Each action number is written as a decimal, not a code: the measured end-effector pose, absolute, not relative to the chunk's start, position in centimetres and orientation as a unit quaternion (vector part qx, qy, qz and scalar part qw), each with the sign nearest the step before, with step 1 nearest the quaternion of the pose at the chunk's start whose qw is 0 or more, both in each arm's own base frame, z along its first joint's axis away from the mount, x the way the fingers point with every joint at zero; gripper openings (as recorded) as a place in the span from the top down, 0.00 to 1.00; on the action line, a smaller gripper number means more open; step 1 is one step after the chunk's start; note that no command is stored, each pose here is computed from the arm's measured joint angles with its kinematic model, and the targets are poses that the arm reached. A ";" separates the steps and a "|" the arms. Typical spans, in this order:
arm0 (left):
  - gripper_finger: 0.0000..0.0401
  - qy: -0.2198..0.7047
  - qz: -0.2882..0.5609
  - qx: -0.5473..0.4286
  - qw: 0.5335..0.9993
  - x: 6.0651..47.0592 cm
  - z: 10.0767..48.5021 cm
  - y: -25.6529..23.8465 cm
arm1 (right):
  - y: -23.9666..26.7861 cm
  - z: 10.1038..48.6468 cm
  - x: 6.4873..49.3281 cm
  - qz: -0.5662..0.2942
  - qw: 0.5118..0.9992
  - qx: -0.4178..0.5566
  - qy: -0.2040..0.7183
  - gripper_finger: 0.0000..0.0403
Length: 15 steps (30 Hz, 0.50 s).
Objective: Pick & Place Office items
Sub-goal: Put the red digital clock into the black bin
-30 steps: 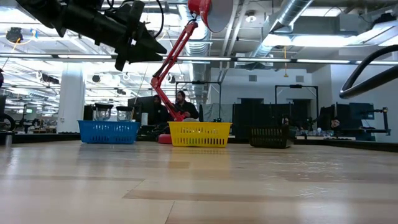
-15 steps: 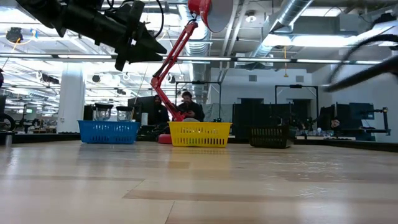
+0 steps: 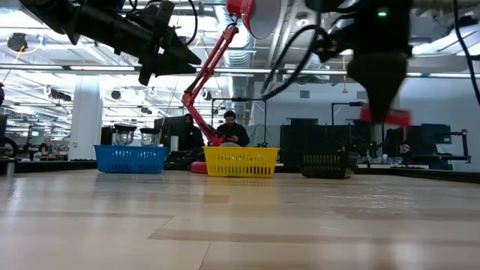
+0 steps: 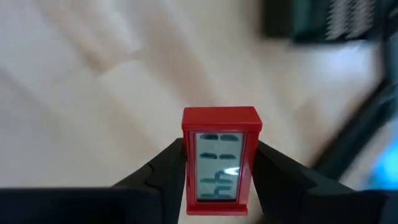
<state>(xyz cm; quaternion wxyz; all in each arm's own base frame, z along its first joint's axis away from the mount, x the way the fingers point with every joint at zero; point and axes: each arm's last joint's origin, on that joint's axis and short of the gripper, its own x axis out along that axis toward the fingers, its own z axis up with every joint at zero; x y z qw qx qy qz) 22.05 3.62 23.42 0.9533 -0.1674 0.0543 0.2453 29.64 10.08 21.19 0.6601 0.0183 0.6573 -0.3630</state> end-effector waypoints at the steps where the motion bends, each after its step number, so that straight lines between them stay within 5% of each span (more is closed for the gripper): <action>1: 0.71 0.054 0.245 -0.167 0.953 22.0 23.4 3.6 | 8.9 21.7 30.0 -0.362 0.655 -0.003 0.663 0.61; 6: 0.71 0.054 0.245 -0.167 0.953 22.0 23.4 3.6 | 3.2 23.5 31.2 -0.351 0.642 -0.068 0.678 0.59; 15: 0.71 0.060 0.239 -0.167 0.955 22.1 23.3 3.4 | -5.7 23.4 31.0 -0.339 0.712 -0.027 0.615 0.63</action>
